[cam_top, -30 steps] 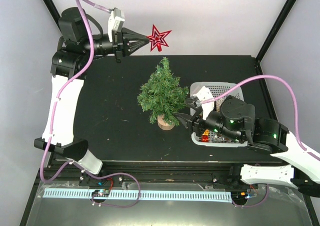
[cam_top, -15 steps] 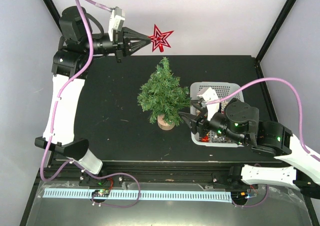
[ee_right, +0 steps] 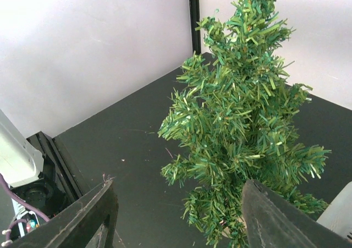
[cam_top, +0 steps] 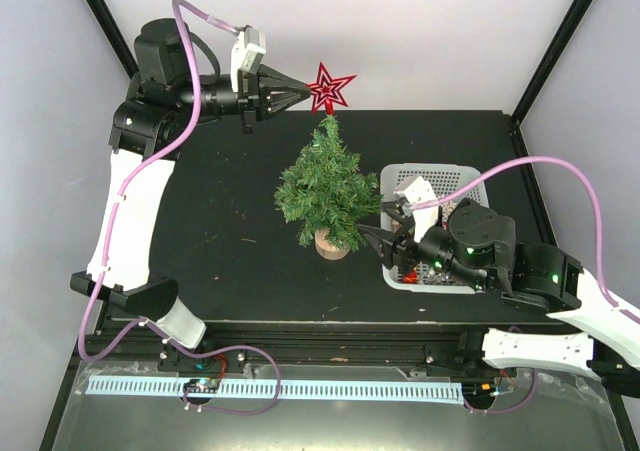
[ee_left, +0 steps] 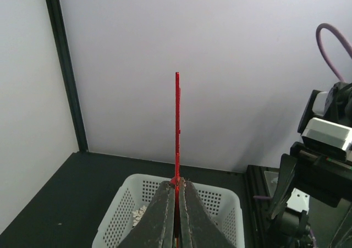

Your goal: Decorate the small christmas tree

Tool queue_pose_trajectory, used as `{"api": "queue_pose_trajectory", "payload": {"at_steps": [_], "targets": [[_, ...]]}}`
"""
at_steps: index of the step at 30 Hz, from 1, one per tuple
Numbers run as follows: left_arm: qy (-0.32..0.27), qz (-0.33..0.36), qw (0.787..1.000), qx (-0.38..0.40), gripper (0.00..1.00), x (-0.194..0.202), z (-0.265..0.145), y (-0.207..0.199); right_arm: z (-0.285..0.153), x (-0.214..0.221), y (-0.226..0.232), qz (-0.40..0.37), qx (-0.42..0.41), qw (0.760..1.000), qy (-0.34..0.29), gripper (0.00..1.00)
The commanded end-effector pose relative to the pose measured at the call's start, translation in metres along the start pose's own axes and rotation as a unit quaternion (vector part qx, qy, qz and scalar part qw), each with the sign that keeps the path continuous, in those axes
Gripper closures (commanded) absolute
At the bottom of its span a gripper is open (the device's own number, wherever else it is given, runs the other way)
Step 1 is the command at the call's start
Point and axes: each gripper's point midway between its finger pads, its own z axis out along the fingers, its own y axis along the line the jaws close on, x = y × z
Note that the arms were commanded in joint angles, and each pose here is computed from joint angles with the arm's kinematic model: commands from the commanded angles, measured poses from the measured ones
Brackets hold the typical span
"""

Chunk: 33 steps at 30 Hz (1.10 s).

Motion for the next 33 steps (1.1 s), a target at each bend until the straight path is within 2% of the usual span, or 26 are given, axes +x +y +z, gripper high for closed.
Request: {"api": "queue_pose_trajectory", "payload": {"at_steps": [1,15,28,33], "targets": [[0.007,0.015,1.000,-0.017,0.98,0.001,-0.001,-0.001,-0.005,0.001,-0.006,0.009,0.010,1.000,-0.010,0.38],[0.014,0.013,1.000,-0.003,0.98,0.007,0.006,-0.010,-0.005,0.007,-0.008,0.012,0.014,1.000,-0.008,0.37],[0.037,0.040,0.998,-0.042,0.99,0.016,0.000,-0.008,-0.011,0.006,-0.010,0.018,0.013,1.000,-0.013,0.38],[0.052,0.030,0.997,-0.041,0.98,0.022,0.001,-0.006,-0.011,0.007,-0.011,0.019,0.014,1.000,-0.013,0.38]]}}
